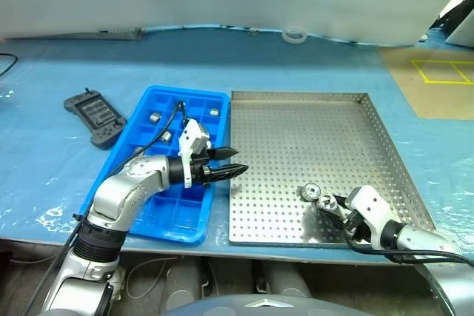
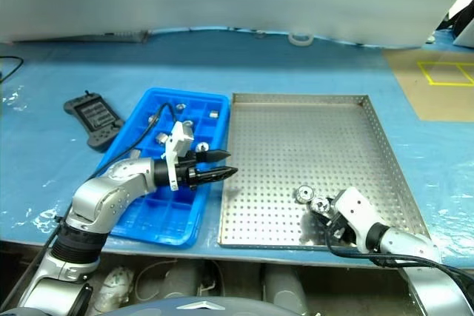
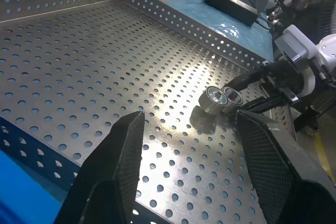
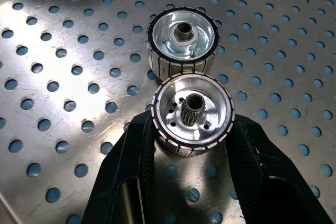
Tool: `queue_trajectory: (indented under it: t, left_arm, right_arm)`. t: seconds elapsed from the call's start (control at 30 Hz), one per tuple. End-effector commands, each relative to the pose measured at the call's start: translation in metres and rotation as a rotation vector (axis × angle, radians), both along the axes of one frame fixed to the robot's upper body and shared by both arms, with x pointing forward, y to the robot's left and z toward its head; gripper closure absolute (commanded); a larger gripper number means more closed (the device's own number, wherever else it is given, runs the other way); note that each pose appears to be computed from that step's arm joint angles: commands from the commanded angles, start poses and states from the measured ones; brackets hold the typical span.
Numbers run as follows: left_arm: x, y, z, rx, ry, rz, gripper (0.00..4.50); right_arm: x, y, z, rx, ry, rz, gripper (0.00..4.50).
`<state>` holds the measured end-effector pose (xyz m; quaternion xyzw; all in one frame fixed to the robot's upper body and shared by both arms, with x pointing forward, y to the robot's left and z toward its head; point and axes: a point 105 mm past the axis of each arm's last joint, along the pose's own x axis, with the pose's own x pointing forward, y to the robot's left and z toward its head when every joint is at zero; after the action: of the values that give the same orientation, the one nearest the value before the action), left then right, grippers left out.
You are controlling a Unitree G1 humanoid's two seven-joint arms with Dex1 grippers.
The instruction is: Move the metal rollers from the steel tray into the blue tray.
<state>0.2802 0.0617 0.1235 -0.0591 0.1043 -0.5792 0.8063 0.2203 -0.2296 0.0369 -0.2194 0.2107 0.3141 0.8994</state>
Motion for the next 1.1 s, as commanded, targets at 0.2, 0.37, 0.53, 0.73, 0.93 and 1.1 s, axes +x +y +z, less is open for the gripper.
queue_trajectory:
  t: [0.2, 0.37, 0.53, 0.73, 0.93, 1.1]
  left_arm:
    - [0.004, -0.004, 0.016, -0.034, -0.033, -0.004, 1.62]
    - [0.007, -0.006, 0.026, -0.104, 0.002, -0.02, 1.62]
    - [0.021, -0.012, 0.027, -0.146, 0.019, -0.026, 1.62]
    - [0.03, -0.023, 0.027, -0.18, -0.004, -0.022, 1.62]
    - [0.031, -0.029, 0.024, -0.192, -0.004, -0.048, 1.62]
    - [0.028, -0.032, 0.038, -0.303, 0.092, -0.127, 1.62]
  right_arm:
    - [0.03, -0.043, -0.045, -0.048, 0.048, -0.079, 2.88]
    - [0.062, -0.031, -0.019, -0.017, -0.077, -0.024, 2.88]
    - [0.075, -0.003, 0.023, 0.001, -0.236, 0.069, 2.88]
    - [0.045, 0.051, 0.084, 0.079, -0.387, 0.144, 2.88]
    - [0.047, 0.086, 0.14, 0.142, -0.47, 0.173, 2.88]
    - [0.058, 0.098, 0.152, 0.051, -0.503, 0.214, 2.88]
